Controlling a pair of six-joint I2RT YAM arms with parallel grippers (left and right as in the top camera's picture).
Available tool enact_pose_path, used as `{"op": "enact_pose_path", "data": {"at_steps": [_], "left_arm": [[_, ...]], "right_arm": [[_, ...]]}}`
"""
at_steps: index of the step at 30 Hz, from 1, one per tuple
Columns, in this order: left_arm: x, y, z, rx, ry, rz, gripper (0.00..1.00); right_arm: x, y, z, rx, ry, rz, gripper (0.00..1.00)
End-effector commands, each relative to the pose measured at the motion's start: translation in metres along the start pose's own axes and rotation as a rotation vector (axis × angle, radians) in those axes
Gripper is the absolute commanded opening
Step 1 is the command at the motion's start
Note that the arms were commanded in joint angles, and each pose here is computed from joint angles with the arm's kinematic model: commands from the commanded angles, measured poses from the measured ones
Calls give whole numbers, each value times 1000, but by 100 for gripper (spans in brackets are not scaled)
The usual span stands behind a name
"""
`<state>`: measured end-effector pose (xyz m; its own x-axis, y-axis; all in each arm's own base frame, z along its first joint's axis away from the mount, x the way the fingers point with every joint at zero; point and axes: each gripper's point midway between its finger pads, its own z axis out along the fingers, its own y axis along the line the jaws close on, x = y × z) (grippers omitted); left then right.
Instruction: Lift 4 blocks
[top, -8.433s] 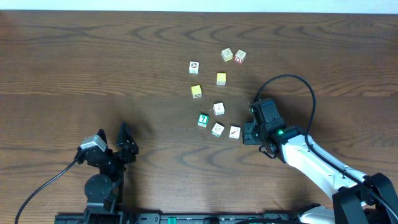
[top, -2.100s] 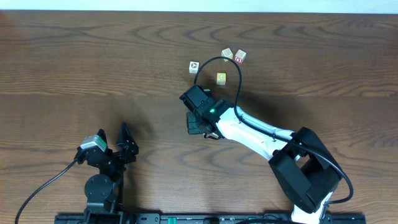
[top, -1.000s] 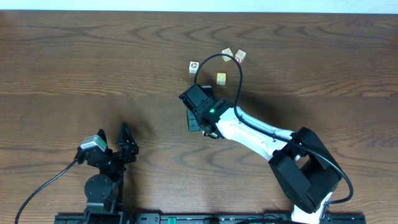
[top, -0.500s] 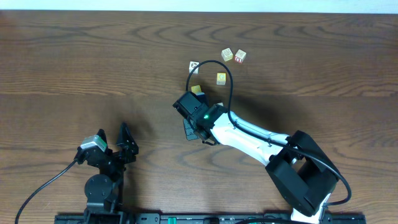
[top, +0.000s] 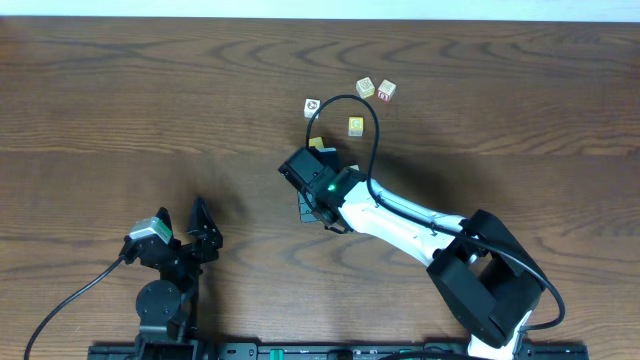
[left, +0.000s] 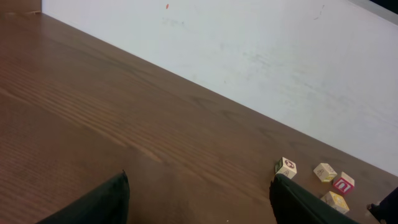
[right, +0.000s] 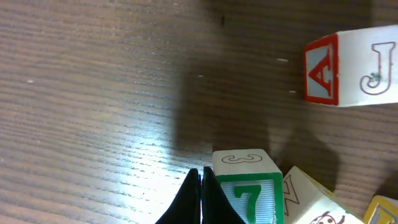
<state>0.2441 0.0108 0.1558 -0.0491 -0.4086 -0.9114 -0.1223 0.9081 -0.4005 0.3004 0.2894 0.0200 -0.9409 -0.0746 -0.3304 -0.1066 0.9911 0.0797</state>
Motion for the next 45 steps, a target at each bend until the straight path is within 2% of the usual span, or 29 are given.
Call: {"op": "enact_pose_path", "data": {"at_steps": [1, 45], "left_arm": [[15, 10, 1, -35, 41, 18, 73], [15, 10, 1, -35, 41, 18, 73]], "right_arm": [[-2, -5, 3, 38, -19, 42, 1], [12, -24, 1, 125, 16, 211, 2]]}}
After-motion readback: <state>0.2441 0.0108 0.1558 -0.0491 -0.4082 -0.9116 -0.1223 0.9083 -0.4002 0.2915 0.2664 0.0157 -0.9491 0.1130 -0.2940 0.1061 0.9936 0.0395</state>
